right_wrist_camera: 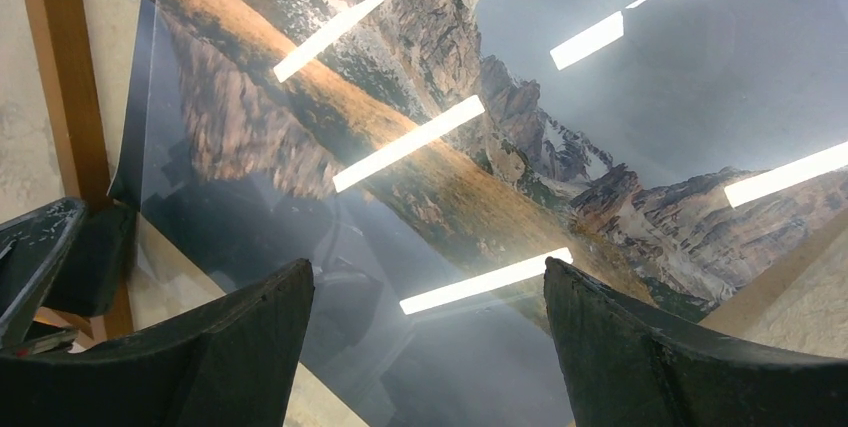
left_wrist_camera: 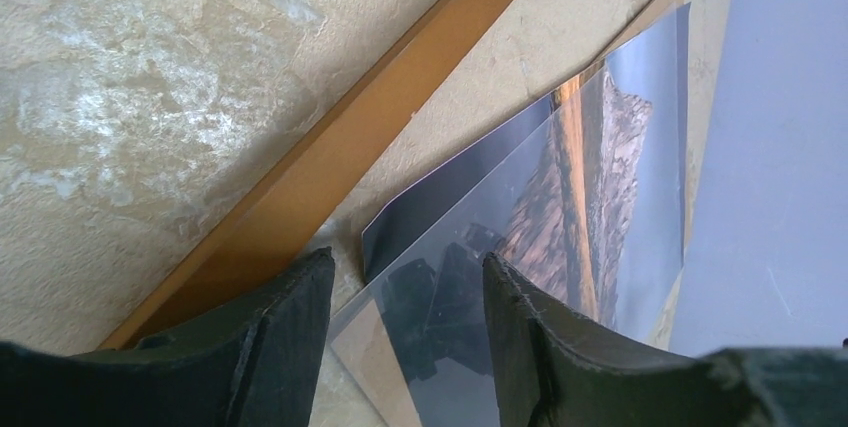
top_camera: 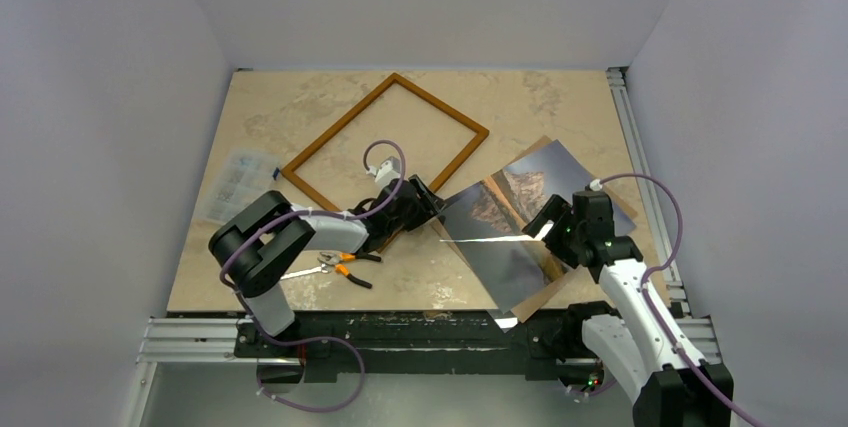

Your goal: Take the photo out of the frame

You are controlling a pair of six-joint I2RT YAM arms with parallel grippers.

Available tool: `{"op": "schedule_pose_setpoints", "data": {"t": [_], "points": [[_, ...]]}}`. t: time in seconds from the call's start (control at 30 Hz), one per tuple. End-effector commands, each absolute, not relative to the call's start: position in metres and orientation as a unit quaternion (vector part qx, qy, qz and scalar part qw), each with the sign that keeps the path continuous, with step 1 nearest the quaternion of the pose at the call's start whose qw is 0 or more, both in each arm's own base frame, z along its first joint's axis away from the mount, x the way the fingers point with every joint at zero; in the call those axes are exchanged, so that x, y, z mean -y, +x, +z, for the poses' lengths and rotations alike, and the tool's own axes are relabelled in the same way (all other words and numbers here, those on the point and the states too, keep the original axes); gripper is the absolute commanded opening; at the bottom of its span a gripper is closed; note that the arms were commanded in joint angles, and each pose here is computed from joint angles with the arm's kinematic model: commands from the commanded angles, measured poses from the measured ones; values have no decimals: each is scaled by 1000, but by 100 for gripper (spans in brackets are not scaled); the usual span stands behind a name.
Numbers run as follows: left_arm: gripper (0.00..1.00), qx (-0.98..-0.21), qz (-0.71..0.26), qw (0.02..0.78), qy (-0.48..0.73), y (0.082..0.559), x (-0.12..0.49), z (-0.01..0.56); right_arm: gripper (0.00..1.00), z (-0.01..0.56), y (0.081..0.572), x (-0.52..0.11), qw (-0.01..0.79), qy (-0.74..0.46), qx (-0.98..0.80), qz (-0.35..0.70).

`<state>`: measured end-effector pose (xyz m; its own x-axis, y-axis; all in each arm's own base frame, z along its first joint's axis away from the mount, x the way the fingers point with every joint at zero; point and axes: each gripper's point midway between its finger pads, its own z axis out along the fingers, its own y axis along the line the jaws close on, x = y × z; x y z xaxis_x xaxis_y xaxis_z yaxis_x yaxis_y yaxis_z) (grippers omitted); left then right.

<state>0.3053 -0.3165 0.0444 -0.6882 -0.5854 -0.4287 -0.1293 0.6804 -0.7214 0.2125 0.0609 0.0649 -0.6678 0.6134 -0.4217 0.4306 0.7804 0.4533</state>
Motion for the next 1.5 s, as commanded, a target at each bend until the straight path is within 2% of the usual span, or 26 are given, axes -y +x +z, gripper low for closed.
{"op": "schedule_pose_setpoints", "data": {"t": [0.0,0.4,0.73,0.97,1.23,1.47], "points": [[53,-843,-335,358,-220,317,315,43,83,77,220,-57,306,281,-897,151],[37,-829,-384,356,-197,316,332,34,83,70,219,-59,298,281,-899,154],[34,-840,-384,352,-153,307,334,34,83,75,220,-59,303,282,-897,157],[24,-833,-402,368,-97,306,344,40,83,74,219,-59,303,283,-896,157],[24,-804,-441,394,-57,311,355,53,83,76,220,-58,304,283,-896,156],[19,-785,-473,399,-44,313,364,64,83,76,220,-59,303,283,-897,156]]}}
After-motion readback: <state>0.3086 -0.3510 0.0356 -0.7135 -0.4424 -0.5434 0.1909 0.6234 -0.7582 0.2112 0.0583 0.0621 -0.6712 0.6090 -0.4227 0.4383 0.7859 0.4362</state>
